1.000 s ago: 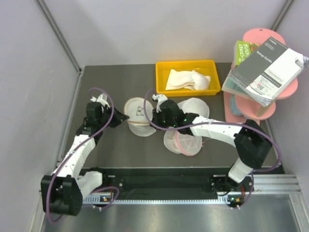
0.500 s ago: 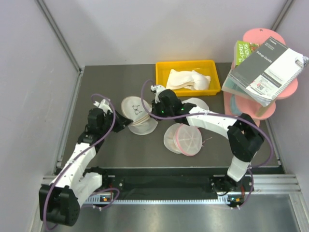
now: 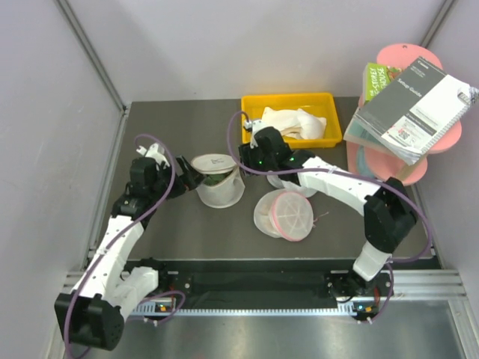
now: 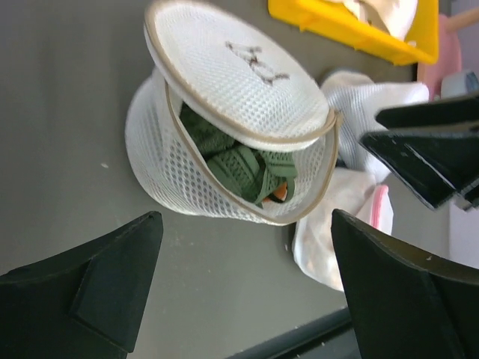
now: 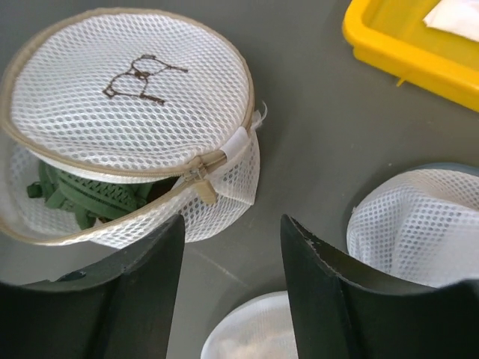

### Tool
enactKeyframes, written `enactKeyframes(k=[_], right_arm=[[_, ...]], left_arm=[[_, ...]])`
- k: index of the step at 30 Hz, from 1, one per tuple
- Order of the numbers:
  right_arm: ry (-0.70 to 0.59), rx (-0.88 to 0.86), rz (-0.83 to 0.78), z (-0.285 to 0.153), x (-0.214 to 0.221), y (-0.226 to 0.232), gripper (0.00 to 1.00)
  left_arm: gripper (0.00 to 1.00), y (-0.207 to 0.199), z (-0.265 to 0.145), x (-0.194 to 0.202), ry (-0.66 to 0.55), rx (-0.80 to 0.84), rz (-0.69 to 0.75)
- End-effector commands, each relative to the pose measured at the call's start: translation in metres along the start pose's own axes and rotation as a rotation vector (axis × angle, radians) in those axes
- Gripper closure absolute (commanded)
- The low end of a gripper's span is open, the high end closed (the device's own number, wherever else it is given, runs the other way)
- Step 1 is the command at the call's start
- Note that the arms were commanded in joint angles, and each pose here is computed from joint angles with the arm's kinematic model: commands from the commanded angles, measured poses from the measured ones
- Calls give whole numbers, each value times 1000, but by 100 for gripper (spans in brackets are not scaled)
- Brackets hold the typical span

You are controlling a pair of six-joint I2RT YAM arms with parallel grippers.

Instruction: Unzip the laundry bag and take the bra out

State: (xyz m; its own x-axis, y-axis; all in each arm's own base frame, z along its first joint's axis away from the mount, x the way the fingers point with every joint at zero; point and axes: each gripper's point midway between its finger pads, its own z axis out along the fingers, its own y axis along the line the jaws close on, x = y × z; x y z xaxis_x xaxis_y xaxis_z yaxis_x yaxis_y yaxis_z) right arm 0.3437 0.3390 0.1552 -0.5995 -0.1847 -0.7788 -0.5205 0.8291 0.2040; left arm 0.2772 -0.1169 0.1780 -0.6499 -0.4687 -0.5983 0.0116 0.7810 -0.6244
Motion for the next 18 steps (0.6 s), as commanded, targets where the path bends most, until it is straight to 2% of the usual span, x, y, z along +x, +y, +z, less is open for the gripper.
enactKeyframes(k=[1,5,9,16,18], right_arm=[[-137,5,-25,-50,-54,6,44],[-194,-49,-114,-66,-79,36,37],[-230,-124,-250,-62,-95,73,29],[-210,-217,-466,-19,-91,136,26],[-175,-217,-516,1,-79,141,26]], left_arm=[[1,0,-21,-38,-112,-78,108],[1,19,-33,-75,-203,-182,136],[1,42,-36,-105,-264,-261,142],[1,68,-26,-113,-241,-257,87],[1,73,-25,-110,-232,-253,69]])
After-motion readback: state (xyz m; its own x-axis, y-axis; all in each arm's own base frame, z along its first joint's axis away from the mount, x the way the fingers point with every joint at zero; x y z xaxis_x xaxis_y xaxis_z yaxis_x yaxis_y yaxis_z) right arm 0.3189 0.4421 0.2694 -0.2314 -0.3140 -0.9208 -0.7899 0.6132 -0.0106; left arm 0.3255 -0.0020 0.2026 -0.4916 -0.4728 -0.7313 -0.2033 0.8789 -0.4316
